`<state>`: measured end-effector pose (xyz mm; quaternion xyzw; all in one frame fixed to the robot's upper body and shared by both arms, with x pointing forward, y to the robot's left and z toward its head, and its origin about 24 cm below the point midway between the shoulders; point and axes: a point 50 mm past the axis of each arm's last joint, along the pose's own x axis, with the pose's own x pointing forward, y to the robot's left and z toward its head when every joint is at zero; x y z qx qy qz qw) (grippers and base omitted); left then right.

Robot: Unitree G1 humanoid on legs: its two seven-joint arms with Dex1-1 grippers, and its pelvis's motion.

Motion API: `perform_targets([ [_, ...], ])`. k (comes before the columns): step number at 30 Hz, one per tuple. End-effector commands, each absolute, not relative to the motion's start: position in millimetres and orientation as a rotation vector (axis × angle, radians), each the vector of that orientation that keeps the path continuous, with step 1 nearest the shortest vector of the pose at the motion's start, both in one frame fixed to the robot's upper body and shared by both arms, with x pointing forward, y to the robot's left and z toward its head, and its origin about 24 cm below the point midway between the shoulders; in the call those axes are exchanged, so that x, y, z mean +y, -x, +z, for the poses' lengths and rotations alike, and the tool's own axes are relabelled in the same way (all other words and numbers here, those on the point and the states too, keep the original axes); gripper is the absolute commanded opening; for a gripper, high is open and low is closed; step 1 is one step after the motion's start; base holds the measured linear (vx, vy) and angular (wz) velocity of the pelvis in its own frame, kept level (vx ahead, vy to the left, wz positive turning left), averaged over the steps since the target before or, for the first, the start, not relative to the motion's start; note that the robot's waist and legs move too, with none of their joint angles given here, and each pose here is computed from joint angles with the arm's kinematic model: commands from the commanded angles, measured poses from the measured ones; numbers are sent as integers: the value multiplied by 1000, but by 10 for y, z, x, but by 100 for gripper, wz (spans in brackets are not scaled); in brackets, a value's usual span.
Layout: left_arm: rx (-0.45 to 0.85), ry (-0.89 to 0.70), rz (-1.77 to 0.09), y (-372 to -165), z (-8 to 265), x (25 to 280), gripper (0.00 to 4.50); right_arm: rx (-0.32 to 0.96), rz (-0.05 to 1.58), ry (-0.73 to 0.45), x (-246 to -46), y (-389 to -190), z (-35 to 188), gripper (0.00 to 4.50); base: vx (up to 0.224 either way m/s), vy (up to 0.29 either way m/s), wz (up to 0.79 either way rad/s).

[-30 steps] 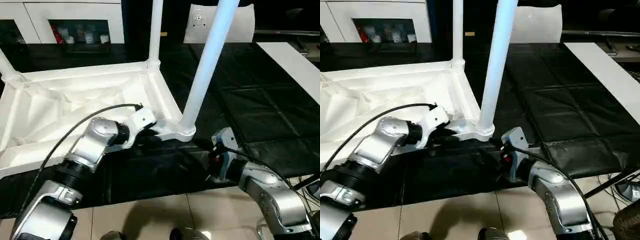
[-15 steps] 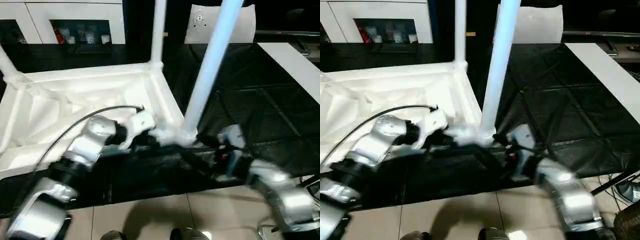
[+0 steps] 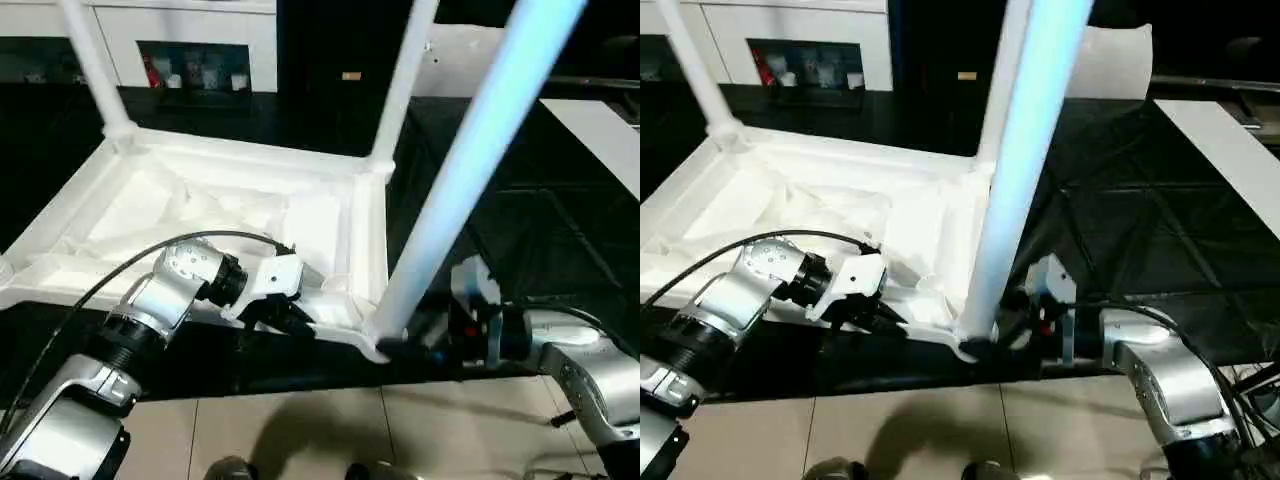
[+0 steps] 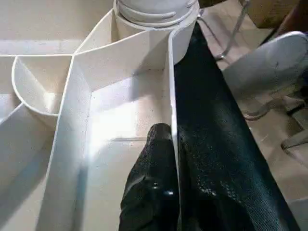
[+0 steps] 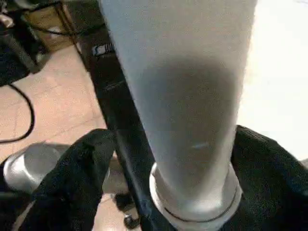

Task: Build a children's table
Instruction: Rotate leg to tighten

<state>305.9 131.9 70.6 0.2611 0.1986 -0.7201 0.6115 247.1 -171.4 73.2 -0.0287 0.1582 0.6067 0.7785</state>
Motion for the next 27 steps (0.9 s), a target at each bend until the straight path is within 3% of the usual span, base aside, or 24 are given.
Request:
perform_targets([
  [1, 490, -639, -1732, -3029, 661, 1256, 0, 354, 1356, 78, -1729, -2478, 744, 366, 0, 0, 0],
  [19, 486, -623, -1702, -3076, 626, 1283, 0, 391, 1426, 116, -1711, -2525, 654, 221, 0, 0, 0],
  [27, 439, -451, -1503, -3166, 623, 1111, 0, 361, 1254, -26, -1577, -2445, 562, 197, 0, 0, 0],
])
